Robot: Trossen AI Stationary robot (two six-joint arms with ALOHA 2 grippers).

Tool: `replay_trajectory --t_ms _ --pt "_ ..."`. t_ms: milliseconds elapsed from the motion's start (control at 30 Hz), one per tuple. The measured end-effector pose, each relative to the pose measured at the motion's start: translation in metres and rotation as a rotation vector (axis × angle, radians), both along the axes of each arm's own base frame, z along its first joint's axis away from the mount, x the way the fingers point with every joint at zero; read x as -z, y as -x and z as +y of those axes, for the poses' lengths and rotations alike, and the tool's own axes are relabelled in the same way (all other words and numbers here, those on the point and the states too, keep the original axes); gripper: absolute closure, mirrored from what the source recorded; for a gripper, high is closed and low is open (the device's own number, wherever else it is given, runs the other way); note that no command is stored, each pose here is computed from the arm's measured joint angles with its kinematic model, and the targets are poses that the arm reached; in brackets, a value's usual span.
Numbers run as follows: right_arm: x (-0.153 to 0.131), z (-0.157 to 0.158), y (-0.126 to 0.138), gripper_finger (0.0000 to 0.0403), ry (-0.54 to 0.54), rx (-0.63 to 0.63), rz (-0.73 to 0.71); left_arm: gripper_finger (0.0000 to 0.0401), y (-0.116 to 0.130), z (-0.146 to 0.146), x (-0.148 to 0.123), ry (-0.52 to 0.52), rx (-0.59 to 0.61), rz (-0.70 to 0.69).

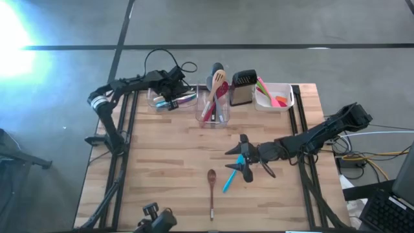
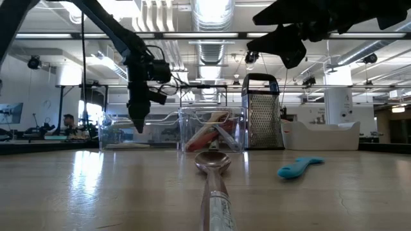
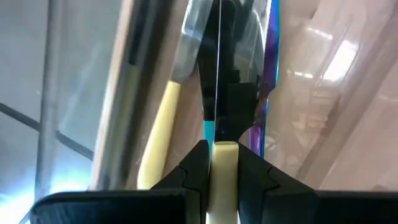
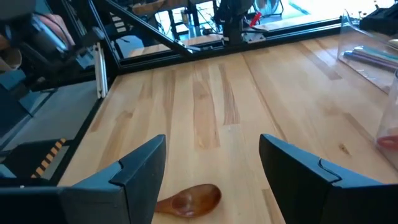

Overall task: Pick & Place Kitchen Items
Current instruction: Put the yellow knife into the left transparent bin

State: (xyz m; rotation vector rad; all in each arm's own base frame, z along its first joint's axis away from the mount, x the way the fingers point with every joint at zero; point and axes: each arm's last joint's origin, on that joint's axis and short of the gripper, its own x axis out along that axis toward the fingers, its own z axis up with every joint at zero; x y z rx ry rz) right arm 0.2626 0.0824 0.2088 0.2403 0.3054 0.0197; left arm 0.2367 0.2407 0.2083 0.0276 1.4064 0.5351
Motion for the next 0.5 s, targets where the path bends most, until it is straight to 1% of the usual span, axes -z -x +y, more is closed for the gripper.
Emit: replay_trajectory --t_ms 233,400,500 --pt "-0.001 0.000 0.000 0.0149 0.002 0.000 -0.006 0.0353 -0.006 0.006 0.025 0.058 -0.001 0.043" --pt "0.000 0.000 0.000 0.0158 0.002 0.000 -0.006 0.0353 -0.008 0.009 0.033 0.075 0.002 0.039" --pt "0.000 0.000 0.000 0.0160 0.002 0.000 -0.005 0.0353 -0.008 0.009 0.032 0.075 0.000 0.034"
